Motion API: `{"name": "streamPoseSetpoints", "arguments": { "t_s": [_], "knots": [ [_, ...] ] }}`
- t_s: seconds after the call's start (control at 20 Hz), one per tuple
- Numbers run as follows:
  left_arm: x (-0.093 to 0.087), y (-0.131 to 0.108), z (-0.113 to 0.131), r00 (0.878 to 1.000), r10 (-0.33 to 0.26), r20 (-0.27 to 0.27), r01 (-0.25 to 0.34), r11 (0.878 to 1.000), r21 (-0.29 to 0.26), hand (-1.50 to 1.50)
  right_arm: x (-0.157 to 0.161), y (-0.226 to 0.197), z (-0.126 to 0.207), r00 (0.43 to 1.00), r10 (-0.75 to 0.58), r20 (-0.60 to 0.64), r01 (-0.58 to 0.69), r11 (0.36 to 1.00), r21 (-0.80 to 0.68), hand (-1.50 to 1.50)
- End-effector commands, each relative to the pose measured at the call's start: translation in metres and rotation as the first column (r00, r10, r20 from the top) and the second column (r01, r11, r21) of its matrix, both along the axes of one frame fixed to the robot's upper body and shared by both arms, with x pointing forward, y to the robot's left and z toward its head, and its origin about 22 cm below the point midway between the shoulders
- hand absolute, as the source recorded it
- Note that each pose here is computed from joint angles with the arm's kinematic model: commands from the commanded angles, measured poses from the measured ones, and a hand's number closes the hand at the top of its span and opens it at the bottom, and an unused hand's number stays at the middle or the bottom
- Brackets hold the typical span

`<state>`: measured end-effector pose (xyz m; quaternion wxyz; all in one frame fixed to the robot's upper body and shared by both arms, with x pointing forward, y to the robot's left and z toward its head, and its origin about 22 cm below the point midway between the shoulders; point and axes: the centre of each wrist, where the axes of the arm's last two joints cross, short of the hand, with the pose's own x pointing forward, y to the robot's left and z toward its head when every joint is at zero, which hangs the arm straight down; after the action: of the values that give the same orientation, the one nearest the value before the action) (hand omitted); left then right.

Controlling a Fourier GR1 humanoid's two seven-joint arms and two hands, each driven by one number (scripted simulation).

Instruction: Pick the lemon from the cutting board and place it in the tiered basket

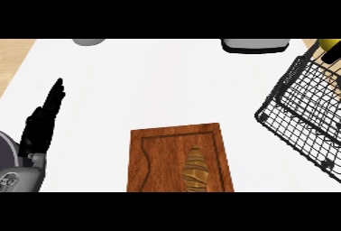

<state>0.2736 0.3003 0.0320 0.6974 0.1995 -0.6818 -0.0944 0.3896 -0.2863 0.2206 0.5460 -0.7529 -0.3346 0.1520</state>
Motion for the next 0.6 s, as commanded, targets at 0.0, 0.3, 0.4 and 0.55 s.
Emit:
{"name": "streamPoseSetpoints", "arguments": {
  "t_s": [0.0, 0.3, 0.4, 0.55],
  "knots": [
    [0.002, 0.012, 0.005, 1.000, 0.004, 0.005, -0.004, 1.000, 0.016, 0.00, -0.025, -0.024, -0.003, 0.998, -0.038, -0.054, 0.042, 0.997, 0.061, 1.50],
    [-0.012, 0.011, -0.004, 1.000, -0.016, -0.007, 0.016, 1.000, 0.010, 0.00, -0.042, -0.036, -0.028, 0.998, -0.019, -0.059, 0.030, 0.979, 0.202, 1.50],
    [-0.001, -0.007, 0.016, 1.000, -0.012, 0.011, 0.012, 1.000, 0.003, 0.00, -0.039, -0.052, -0.041, 0.998, 0.010, -0.062, 0.008, 0.961, 0.278, 1.50],
    [0.000, 0.001, 0.002, 1.000, 0.002, 0.008, -0.002, 1.000, 0.002, 0.00, -0.051, -0.056, -0.056, 0.995, -0.102, 0.006, 0.087, 0.880, 0.467, -1.50]
  ]
}}
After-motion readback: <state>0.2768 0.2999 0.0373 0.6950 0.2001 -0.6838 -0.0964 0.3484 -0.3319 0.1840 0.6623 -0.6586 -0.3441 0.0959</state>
